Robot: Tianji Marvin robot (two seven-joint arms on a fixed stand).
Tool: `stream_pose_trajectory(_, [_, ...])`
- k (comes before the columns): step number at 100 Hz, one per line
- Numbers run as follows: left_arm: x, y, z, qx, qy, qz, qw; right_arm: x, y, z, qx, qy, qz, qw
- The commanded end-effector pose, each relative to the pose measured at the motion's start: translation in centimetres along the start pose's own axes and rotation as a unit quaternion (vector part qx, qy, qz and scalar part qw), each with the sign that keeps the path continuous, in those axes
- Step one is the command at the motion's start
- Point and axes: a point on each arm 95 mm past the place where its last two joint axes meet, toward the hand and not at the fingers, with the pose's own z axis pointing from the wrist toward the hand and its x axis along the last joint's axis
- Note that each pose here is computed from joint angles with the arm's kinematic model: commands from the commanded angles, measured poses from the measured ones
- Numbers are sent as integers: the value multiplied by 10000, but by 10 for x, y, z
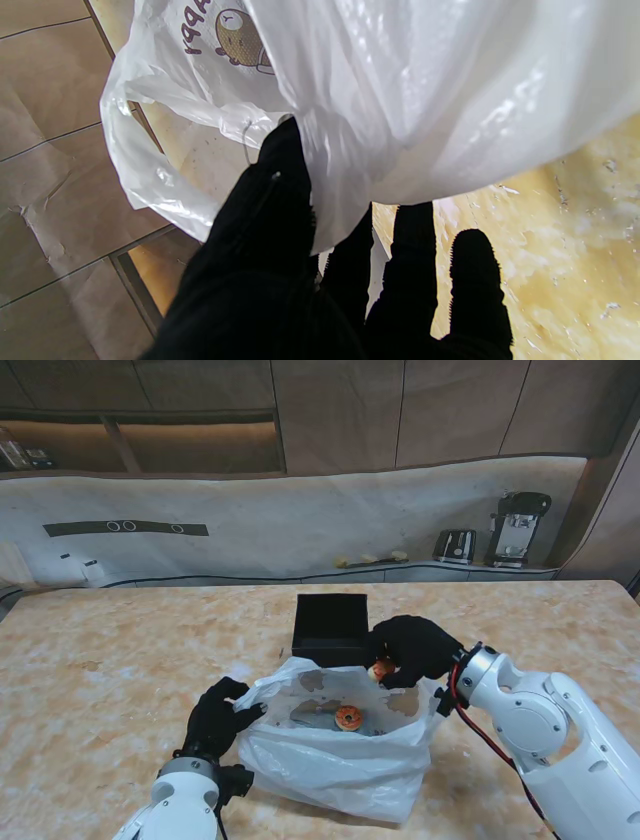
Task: Pack mini donuts into a plastic bag, tie the opening and put the bag into the gift box
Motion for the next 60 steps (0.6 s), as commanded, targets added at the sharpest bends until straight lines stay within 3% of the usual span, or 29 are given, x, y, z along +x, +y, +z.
stream_pose_trajectory(1, [1,2,-2,-66,-12,-25,10000,2,-7,-4,152,9,8,9999])
stream_pose_trajectory(60, [1,1,-1,-77,9,-14,10000,-6,-13,-11,766,291,-312,9962])
